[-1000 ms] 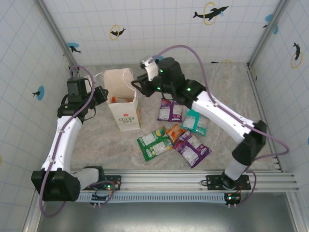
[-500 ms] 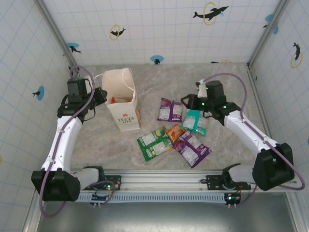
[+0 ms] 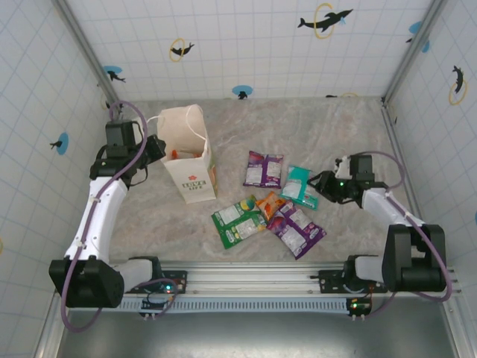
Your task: Place the snacks into the paper bag
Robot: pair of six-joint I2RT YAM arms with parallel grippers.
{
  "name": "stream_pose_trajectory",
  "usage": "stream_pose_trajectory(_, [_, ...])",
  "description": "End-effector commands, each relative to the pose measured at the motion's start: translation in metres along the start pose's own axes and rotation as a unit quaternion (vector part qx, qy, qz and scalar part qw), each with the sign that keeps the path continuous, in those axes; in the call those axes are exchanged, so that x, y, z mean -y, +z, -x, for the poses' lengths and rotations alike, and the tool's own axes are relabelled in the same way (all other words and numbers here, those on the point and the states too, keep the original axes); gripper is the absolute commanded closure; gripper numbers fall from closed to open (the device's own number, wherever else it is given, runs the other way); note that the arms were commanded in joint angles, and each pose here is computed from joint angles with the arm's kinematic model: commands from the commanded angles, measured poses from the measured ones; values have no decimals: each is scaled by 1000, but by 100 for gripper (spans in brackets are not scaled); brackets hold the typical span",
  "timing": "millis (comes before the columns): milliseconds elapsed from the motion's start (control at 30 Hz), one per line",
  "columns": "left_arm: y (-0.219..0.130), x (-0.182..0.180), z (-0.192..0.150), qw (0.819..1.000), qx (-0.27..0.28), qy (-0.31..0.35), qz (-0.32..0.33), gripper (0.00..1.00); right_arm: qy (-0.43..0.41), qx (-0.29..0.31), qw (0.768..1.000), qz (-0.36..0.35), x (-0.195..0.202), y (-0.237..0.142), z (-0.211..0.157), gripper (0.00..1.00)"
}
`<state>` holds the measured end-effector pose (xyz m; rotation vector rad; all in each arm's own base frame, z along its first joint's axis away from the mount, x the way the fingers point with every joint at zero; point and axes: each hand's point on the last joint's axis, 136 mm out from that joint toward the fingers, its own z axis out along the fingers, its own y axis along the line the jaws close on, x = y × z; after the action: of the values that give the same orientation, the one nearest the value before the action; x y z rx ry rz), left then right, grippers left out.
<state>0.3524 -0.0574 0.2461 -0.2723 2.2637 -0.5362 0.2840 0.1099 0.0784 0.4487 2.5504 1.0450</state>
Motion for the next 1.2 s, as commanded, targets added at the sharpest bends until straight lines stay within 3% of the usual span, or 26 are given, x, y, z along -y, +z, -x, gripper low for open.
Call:
stream_pose_trajectory(0, [5, -4, -10, 1000, -13, -1, 4, 84, 12, 8, 999, 31, 4, -2, -11, 47])
stream_pose_trajectory(567, [1, -3, -8, 1000, -8, -4, 4, 85, 53, 14, 998, 35, 37, 6, -37, 46])
stream_pose_trajectory(867, [2, -3, -9, 1000, -10, -4, 2, 85, 54, 39, 998, 22, 44, -4, -39, 45])
stream_pose_trajectory(1167, [2, -2, -9, 1000, -10, -4, 1, 85, 66, 38, 996, 54, 41, 6, -41, 46])
